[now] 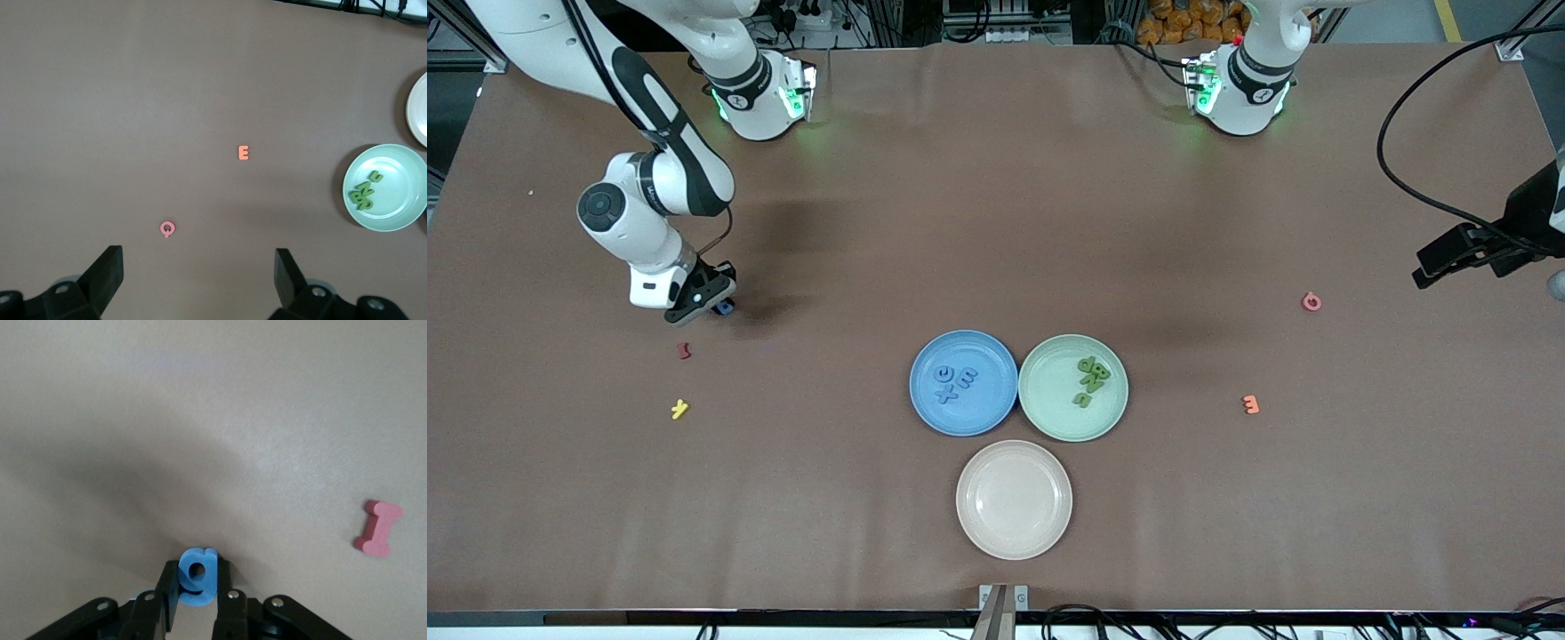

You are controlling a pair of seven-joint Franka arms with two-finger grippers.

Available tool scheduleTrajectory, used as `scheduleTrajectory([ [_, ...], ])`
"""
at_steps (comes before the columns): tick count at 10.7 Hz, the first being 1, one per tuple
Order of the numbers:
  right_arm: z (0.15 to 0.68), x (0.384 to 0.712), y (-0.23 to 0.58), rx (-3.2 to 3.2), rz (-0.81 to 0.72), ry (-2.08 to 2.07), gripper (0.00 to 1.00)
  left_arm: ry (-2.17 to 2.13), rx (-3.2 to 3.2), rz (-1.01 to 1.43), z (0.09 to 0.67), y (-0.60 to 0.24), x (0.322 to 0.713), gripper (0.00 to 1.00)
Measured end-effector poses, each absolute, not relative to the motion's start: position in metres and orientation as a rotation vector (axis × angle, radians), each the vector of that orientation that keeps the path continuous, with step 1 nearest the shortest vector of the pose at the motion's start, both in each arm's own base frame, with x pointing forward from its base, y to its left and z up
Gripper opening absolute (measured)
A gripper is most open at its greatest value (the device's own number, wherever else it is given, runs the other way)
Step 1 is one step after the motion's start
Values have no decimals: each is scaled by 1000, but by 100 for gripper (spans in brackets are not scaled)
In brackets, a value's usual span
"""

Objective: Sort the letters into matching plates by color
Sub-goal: 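Lift the g with the right gripper while the left gripper returns to rest, then drop the blue g into the blue plate with the right gripper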

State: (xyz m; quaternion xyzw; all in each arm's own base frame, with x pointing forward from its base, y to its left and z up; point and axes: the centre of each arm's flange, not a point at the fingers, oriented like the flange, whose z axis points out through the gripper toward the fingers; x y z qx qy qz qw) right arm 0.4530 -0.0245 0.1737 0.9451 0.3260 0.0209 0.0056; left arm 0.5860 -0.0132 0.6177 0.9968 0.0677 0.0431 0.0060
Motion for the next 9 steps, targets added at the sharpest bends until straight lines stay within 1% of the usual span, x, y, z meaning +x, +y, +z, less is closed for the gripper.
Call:
scheduleTrajectory([
  [5, 205, 504, 8, 3046, 102, 721, 27, 132, 3127, 110, 612, -17, 588, 100],
  [9, 241, 539, 96, 3129, 142, 341, 27, 88, 3125, 83, 609, -44, 586, 100],
])
